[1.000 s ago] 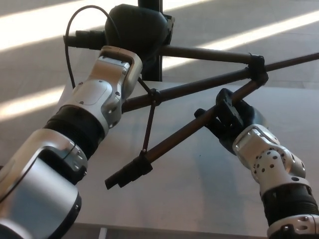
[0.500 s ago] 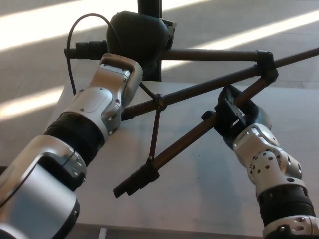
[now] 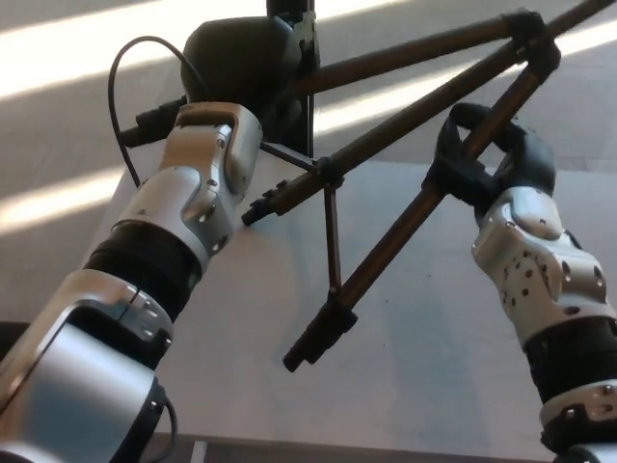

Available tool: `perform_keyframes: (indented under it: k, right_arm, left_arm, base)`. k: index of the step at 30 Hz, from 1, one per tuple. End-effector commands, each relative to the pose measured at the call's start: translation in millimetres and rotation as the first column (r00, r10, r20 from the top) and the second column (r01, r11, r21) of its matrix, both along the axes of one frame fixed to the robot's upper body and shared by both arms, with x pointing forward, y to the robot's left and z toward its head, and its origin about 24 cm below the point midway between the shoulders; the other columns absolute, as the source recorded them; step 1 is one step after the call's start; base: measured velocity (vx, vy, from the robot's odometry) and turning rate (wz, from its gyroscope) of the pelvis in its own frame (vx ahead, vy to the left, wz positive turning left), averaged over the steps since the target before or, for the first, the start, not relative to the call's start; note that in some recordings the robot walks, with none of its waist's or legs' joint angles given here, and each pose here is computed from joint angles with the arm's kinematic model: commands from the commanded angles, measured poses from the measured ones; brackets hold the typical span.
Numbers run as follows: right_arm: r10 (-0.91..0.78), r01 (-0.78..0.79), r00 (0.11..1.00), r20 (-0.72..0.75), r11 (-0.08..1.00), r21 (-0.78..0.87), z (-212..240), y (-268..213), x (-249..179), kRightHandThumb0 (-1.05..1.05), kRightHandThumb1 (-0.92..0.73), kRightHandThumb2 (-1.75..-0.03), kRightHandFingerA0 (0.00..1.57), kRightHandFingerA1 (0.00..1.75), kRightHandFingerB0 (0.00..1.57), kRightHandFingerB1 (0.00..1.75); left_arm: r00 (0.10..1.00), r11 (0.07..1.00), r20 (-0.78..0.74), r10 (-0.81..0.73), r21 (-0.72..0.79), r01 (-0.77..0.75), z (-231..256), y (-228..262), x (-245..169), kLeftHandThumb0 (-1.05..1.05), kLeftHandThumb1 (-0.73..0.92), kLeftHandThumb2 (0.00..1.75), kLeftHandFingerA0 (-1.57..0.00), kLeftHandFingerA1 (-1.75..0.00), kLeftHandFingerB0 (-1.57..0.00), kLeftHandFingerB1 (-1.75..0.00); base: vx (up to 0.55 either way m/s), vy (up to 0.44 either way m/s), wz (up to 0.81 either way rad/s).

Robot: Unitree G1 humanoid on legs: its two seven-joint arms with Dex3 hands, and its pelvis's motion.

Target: Use both hands of the robot to pick up the tripod lying in the middle of the desk and make it stand upright on the desk

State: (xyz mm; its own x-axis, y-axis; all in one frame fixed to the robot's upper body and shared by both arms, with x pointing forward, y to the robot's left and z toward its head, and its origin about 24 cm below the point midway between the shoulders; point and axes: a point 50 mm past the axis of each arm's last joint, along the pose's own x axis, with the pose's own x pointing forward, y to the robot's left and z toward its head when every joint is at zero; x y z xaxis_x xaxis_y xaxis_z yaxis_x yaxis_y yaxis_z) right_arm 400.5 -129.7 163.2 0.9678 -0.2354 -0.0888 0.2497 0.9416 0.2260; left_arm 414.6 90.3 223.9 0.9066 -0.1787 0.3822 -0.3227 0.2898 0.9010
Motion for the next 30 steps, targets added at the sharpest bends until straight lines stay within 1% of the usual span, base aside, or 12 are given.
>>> perform_keyframes:
  k: [1,5,8,16,19,20,21,22,23,26,27,30]
  right_arm:
    - [0.102,0.035,0.941,0.322,0.919,-0.393,98,-6,4,-0.23,-0.38,-1.39,1.05,1.75,0.87,1.51]
    - [0.130,0.049,0.924,0.361,0.893,-0.447,108,-6,4,-0.23,-0.36,-1.42,1.04,1.75,0.87,1.51]
    - [0.195,0.093,0.886,0.422,0.815,-0.573,132,-2,2,-0.29,-0.35,-1.40,1.01,1.75,0.89,1.50]
    - [0.295,0.137,0.838,0.459,0.700,-0.701,149,19,-4,-0.32,-0.47,-1.10,1.01,1.66,0.92,1.38]
    - [0.328,0.155,0.825,0.460,0.651,-0.743,153,29,-7,-0.33,-0.34,-1.33,1.00,1.70,0.94,1.40]
    - [0.359,0.171,0.806,0.471,0.620,-0.766,150,39,-10,-0.26,-0.27,-1.49,0.98,1.73,0.92,1.53]
    - [0.379,0.175,0.797,0.469,0.600,-0.781,147,43,-11,-0.26,-0.32,-1.47,0.98,1.74,0.89,1.56]
    - [0.387,0.169,0.796,0.466,0.597,-0.784,145,44,-12,-0.25,-0.36,-1.43,0.99,1.75,0.87,1.56]
    - [0.394,0.140,0.799,0.454,0.613,-0.778,138,46,-13,-0.24,-0.39,-1.38,1.01,1.75,0.85,1.56]
    - [0.394,0.118,0.807,0.439,0.622,-0.774,134,47,-13,-0.24,-0.41,-1.37,1.00,1.75,0.83,1.57]
    - [0.396,0.108,0.811,0.432,0.624,-0.774,127,46,-13,-0.23,-0.39,-1.42,1.00,1.75,0.84,1.58]
    - [0.397,0.096,0.819,0.414,0.616,-0.782,117,43,-12,-0.23,-0.41,-1.39,1.00,1.75,0.82,1.57]
  left_arm:
    - [0.998,0.987,0.013,0.064,-0.150,-0.061,4,14,1,-0.16,0.61,0.74,-0.82,-1.75,-0.69,-1.46]
    - [0.998,0.976,-0.013,0.064,-0.210,-0.066,0,15,1,-0.14,0.55,0.84,-0.82,-1.75,-0.66,-1.51]
    - [0.997,0.958,-0.033,0.077,-0.275,-0.083,-8,20,-2,-0.15,0.60,0.79,-0.94,-1.36,-0.72,-0.67]
    - [0.993,0.926,-0.068,0.093,-0.360,-0.112,-31,22,-10,-0.11,0.55,0.77,-0.85,-1.75,-0.68,-1.58]
    - [0.991,0.908,-0.092,0.097,-0.399,-0.126,-40,21,-12,-0.13,0.58,0.82,-0.83,-1.75,-0.66,-1.56]
    - [0.991,0.900,-0.092,0.097,-0.417,-0.127,-50,19,-16,-0.17,0.50,0.99,-1.17,-1.31,-0.83,-0.96]
    - [0.990,0.900,-0.099,0.103,-0.415,-0.135,-55,19,-17,-0.15,0.63,0.79,-0.88,-1.69,-0.78,-1.11]
    - [0.990,0.902,-0.105,0.098,-0.411,-0.133,-58,17,-18,-0.20,0.51,0.97,-1.16,-1.34,-0.86,-1.10]
    - [0.989,0.898,-0.123,0.086,-0.421,-0.130,-64,17,-20,-0.13,0.61,0.79,-0.83,-1.75,-0.63,-1.59]
    - [0.988,0.897,-0.130,0.079,-0.423,-0.127,-69,15,-23,-0.13,0.61,0.78,-0.81,-1.75,-0.62,-1.59]
    - [0.987,0.900,-0.138,0.084,-0.414,-0.134,-73,16,-25,-0.14,0.68,0.69,-0.80,-1.50,-0.75,-1.00]
    - [0.983,0.902,-0.156,0.094,-0.405,-0.150,-79,18,-26,-0.11,0.69,0.66,-0.84,-1.64,-0.71,-1.17]
  base:
    - [0.00,0.000,0.00]
    - [0.00,0.000,0.00]
    - [0.00,0.000,0.00]
    - [0.00,0.000,0.00]
    - [0.00,0.000,0.00]
    - [0.00,0.000,0.00]
    - [0.00,0.000,0.00]
    - [0.00,0.000,0.00]
    - [0.00,0.000,0.00]
    - [0.00,0.000,0.00]
    - [0.00,0.000,0.00]
    - [0.00,0.000,0.00]
